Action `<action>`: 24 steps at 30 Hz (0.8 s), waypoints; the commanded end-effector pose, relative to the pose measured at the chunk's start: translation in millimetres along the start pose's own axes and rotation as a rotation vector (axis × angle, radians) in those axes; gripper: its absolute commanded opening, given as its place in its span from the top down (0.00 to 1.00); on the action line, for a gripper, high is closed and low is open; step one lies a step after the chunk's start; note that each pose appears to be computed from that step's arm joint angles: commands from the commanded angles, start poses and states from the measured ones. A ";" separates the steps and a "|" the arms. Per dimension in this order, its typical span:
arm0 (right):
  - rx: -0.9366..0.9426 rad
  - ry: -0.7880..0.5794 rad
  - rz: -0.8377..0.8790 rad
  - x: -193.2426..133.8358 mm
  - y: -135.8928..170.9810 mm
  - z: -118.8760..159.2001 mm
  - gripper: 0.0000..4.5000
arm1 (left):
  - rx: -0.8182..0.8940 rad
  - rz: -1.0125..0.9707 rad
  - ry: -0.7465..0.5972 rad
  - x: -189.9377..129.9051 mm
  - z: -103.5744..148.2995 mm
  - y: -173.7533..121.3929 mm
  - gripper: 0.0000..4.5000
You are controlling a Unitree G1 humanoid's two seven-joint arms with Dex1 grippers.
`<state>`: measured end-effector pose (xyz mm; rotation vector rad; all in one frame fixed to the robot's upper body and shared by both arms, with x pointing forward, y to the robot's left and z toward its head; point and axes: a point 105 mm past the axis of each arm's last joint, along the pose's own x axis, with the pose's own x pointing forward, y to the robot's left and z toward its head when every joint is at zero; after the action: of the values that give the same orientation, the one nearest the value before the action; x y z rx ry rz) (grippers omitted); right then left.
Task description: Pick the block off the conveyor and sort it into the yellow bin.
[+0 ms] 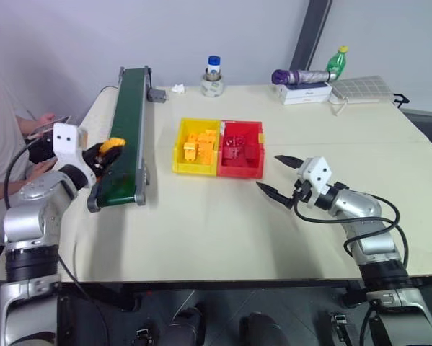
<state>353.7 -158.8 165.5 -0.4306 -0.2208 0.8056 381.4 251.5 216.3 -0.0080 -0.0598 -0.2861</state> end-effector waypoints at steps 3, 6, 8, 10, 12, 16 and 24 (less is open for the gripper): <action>-0.038 -0.047 -0.005 3.5 -4.6 15.3 0.00 | 0.014 -0.041 -0.090 35.3 24.5 -37.2 0.70; -0.041 -0.047 -0.010 1.8 -5.2 15.7 0.00 | -0.002 -0.030 -0.083 67.6 16.1 -65.7 0.70; -0.042 -0.044 -0.014 0.0 -4.9 14.2 0.00 | -0.008 -0.061 -0.075 85.7 10.7 -87.1 0.70; -0.042 -0.042 -0.018 -0.5 -4.8 13.8 0.00 | -0.011 -0.067 -0.072 97.2 8.3 -96.2 0.70; -0.042 -0.042 -0.022 -0.9 -4.5 14.1 0.00 | -0.012 -0.072 -0.060 107.4 6.5 -103.4 0.70; -0.042 -0.037 -0.031 -3.9 -3.9 13.8 0.00 | -0.023 -0.100 -0.068 121.9 10.9 -115.8 0.70; -0.041 -0.033 -0.043 -6.5 -3.2 14.9 0.00 | -0.045 -0.114 -0.132 124.3 22.4 -111.1 0.00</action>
<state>349.6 -159.5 160.0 -0.4276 -0.2061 0.7847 470.8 105.1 217.0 -0.0572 -0.0777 -0.3858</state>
